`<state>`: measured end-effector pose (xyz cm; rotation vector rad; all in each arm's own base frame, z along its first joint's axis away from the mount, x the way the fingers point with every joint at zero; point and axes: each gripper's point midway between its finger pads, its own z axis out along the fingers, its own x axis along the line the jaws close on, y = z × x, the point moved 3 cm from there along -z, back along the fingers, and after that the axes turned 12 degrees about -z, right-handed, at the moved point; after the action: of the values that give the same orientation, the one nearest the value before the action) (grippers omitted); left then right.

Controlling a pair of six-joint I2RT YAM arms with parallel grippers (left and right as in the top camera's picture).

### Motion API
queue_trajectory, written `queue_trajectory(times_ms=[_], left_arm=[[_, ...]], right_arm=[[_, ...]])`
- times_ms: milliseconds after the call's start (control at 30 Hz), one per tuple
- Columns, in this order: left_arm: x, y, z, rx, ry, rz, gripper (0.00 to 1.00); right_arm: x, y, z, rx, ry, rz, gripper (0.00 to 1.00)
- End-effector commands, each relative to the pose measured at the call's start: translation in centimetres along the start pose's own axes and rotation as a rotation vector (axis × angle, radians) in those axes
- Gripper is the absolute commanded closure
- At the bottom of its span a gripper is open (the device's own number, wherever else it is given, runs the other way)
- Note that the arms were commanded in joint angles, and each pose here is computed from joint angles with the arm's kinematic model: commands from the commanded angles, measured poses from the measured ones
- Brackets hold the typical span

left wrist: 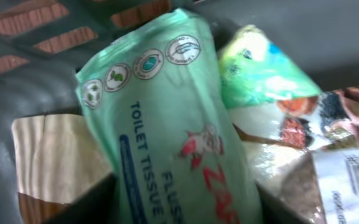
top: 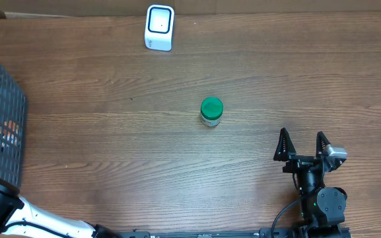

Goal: Scan the item barcode
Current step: 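Reach the left gripper into the basket and grasp the green tissue pack, then carry the green toilet tissue pack toward the scanner with the left gripper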

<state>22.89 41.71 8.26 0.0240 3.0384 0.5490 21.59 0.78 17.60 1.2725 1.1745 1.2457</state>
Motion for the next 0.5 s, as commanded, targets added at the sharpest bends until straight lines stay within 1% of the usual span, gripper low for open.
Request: queue_trajectory(times_ms=[0,33,133,167,333,467], left_arm=[[0.3,-0.9,1.1,0.035,0.025,0.020,0.73],[0.3,-0.9,1.0,0.037,0.028,0.023,0.76],[0.3,-0.5,-0.1,0.049,0.035,0.036,0.92],[0.3,-0.3,-0.6,0.052,0.036,0.035,0.96],[-0.8,1.7,-4.9,0.043,0.011,0.038,0.96],[-1.9,3.8,-10.5,-0.011,-0.036,0.032,0.96]], right_arm=[[0.0,-0.2,0.0,-0.003,-0.001,-0.003,0.00],[0.0,-0.2,0.0,-0.003,-0.001,-0.003,0.00],[0.0,-0.2,0.0,-0.003,-0.001,-0.003,0.00],[0.0,-0.2,0.0,-0.003,-0.001,-0.003,0.00],[0.0,-0.2,0.0,-0.003,-0.001,-0.003,0.00],[0.0,-0.2,0.0,-0.003,-0.001,-0.003,0.00]])
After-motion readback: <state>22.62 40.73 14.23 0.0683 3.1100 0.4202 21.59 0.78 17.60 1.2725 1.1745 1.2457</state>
